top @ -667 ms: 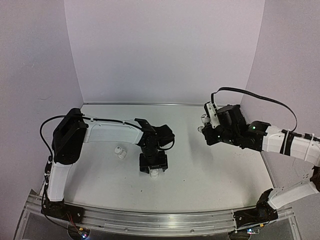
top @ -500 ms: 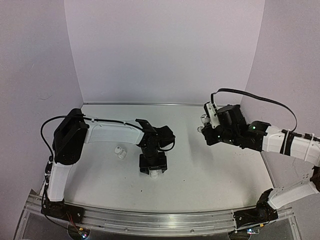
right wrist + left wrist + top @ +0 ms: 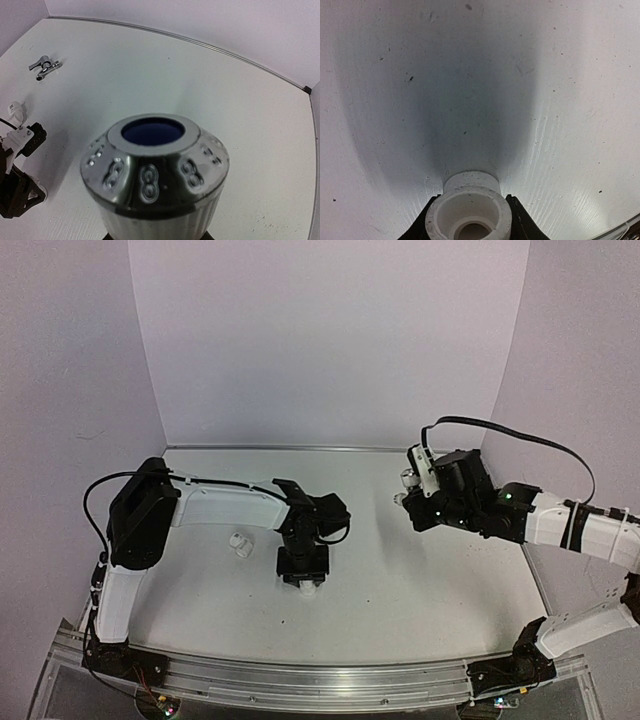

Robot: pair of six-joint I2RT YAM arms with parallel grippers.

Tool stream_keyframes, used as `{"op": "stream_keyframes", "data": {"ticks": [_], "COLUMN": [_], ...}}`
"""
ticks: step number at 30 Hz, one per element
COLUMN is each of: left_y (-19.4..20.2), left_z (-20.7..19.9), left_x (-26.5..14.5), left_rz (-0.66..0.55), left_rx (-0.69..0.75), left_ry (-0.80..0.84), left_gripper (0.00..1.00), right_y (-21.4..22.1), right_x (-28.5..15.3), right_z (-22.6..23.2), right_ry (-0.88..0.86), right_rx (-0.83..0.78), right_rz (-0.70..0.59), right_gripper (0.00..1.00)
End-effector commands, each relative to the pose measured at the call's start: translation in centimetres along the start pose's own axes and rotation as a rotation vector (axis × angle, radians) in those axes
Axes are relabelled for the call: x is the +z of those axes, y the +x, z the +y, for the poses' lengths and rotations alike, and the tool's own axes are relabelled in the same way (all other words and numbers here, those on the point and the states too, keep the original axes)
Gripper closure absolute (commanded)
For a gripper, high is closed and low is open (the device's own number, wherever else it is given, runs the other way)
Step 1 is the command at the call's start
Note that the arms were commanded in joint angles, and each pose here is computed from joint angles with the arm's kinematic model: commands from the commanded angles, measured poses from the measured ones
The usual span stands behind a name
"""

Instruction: Install the water faucets

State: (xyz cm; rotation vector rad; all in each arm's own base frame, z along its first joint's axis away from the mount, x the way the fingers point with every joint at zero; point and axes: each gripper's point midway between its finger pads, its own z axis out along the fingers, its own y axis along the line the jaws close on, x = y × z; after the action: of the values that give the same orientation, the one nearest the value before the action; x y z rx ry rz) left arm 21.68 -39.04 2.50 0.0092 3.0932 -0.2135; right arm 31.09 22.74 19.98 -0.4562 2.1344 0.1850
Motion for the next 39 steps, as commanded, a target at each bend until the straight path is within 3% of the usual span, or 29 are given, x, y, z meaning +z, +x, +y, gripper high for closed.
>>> {"op": "stream_keyframes", "data": {"ticks": [1, 7, 11, 17, 24, 39], "left_y": [-2.5, -4.2, -5.8, -6.9, -6.4, -3.9], "left_z": [-1.6, 0.1, 0.2, 0.7, 2.1, 1.5], "left_x": [-4.4, -6.2, -9.9, -19.3, -27.9, -37.7], "left_rz": [-0.123, -0.118, -0.159, -0.222, -0.141, -0.167], "left_rx": [0.077, 0.126, 0.231, 0.398, 0.453, 0.646], "left_ry": [0.106, 0.242, 0.431, 0.768, 1.131, 1.378], "left_gripper": [0.75, 1.00, 1.00, 1.00, 1.00, 1.00], "right_y": [-1.5, -3.2, -4.2, -6.2, -9.6, -15.4], "right_x": [-0.7, -1.2, -0.4, -0.4, -2.8, -7.2], "right_z": [-0.1, -0.4, 1.5, 6.1, 10.4, 15.4], "right_ry": [0.006, 0.027, -0.056, -0.291, -0.529, -0.761], "right_rx": [-0.005, 0.004, -0.004, -0.060, -0.212, -0.474], "right_rz": [-0.064, -0.105, -0.114, -0.159, -0.342, -0.761], "right_gripper": [1.00, 1.00, 1.00, 1.00, 1.00, 1.00]}}
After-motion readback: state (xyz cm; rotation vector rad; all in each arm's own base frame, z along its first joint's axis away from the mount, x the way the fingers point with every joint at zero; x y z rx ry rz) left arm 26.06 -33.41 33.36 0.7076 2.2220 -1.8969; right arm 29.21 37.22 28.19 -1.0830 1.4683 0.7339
